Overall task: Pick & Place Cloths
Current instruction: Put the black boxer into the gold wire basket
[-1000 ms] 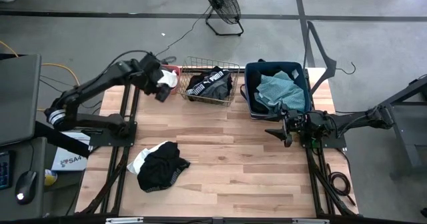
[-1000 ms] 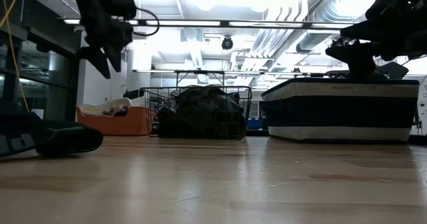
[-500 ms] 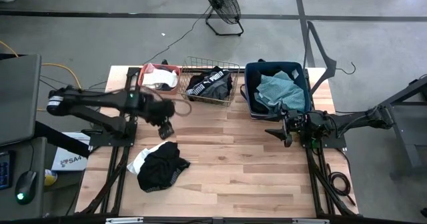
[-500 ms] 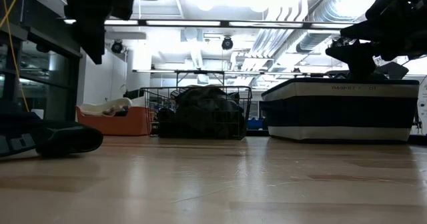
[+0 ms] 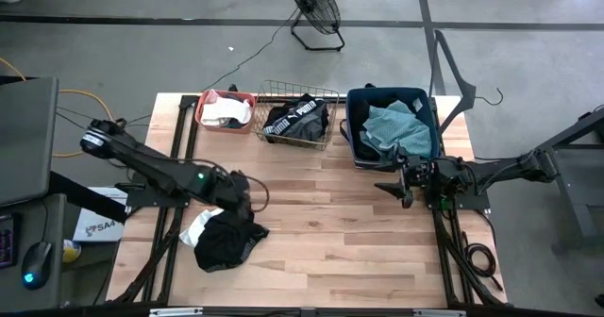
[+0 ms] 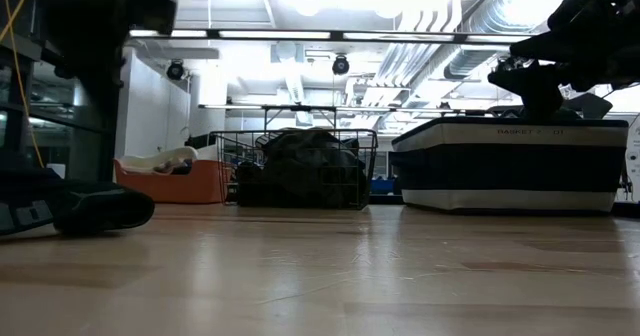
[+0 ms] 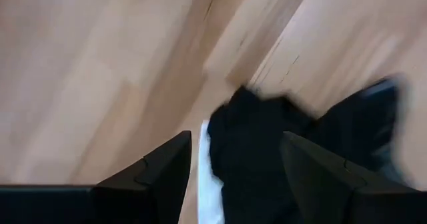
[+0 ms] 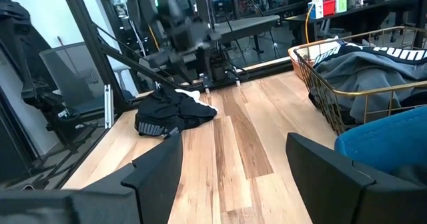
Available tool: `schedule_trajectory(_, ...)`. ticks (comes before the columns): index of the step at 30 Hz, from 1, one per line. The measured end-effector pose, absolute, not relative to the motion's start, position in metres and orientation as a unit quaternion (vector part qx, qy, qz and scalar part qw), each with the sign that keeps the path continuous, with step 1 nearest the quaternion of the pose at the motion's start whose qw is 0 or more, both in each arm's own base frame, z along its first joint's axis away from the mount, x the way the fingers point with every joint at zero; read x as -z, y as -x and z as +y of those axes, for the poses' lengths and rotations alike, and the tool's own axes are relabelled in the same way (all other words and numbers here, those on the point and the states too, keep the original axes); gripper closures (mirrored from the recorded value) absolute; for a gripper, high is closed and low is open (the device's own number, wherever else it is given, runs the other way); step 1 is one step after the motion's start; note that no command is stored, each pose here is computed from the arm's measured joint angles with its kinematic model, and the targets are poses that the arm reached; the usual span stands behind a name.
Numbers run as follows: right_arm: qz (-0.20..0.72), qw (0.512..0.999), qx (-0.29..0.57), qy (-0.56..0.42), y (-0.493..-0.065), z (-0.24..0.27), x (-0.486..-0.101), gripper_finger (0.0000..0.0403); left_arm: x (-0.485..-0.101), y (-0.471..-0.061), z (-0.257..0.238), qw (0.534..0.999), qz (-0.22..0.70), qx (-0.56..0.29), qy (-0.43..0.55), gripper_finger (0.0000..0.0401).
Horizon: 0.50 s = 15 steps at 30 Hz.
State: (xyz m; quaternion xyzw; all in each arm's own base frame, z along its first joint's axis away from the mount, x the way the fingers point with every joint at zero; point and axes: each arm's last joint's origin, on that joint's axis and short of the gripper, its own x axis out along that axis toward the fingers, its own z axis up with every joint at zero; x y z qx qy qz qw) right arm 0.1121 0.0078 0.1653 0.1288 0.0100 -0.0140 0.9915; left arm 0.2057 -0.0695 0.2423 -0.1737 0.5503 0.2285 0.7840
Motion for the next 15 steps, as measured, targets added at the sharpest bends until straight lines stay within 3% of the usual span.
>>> schedule_trajectory(6, 0.011, 0.992, 0.014, -0.129, -0.112, 0.008, -0.165, 0.0144, -0.202, -0.208, -0.075, 0.733, 0.596, -0.251, 0.211, 0.0178)
schedule_trajectory(15, 0.011, 0.992, 0.014, -0.129, -0.112, 0.008, -0.165, 0.0144, -0.186, -0.22, -0.083, 0.733, 0.585, -0.199, 0.285, 0.0178)
